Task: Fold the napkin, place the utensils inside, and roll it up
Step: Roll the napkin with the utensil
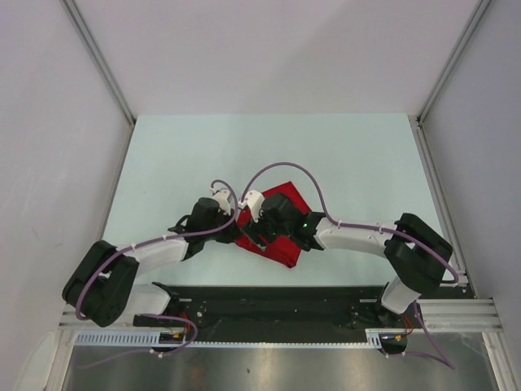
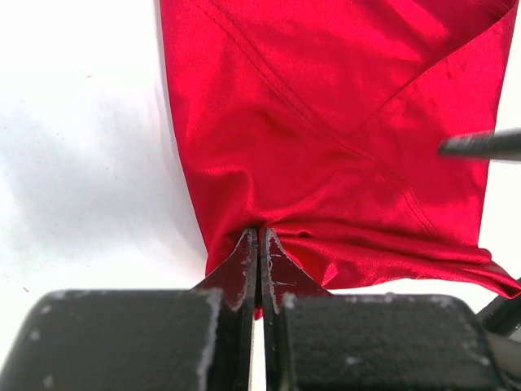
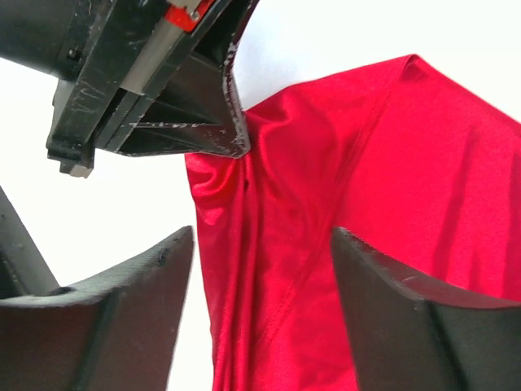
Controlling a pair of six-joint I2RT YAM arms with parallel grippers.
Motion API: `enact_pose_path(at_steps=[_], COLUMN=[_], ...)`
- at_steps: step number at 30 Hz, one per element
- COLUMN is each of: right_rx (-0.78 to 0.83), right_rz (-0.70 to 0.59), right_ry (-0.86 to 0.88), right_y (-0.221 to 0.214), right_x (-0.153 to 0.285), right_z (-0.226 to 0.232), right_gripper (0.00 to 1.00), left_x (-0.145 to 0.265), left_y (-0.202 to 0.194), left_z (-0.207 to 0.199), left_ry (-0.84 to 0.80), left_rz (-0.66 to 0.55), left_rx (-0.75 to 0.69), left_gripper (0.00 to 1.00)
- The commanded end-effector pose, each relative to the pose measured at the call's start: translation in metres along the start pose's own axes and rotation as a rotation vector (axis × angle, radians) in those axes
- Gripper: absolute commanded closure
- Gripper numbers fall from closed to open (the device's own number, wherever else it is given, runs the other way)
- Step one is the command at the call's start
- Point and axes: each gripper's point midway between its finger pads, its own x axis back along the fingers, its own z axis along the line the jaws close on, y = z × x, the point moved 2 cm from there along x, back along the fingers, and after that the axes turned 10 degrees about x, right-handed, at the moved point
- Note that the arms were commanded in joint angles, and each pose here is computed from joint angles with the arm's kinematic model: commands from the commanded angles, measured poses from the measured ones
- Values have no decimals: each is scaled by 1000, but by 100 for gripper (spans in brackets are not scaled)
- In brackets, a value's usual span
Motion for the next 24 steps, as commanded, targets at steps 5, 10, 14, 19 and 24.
enact_pose_path(at_steps=[5, 10, 14, 19, 24], right_rx=[-52, -72, -90, -119, -151], right_rz=[63, 125, 162, 202, 256], right_ry=[89, 97, 84, 98, 126], right_y=[-8, -23, -31, -39, -54], right_x=[-13, -21, -27, -32, -34], right_z=[18, 17, 12, 9, 7], right_gripper=[44, 54, 64, 81, 86], left_x=[-4, -4, -4, -2, 8], left_y=[15, 14, 15, 18, 29], left_z=[-10, -8, -9, -12, -15], left_ry=[-23, -18, -26, -44, -42], left_rz=[-8, -5, -11, -21, -72], left_rx=[11, 11, 7, -1, 5], left_gripper=[100, 100, 100, 97, 74])
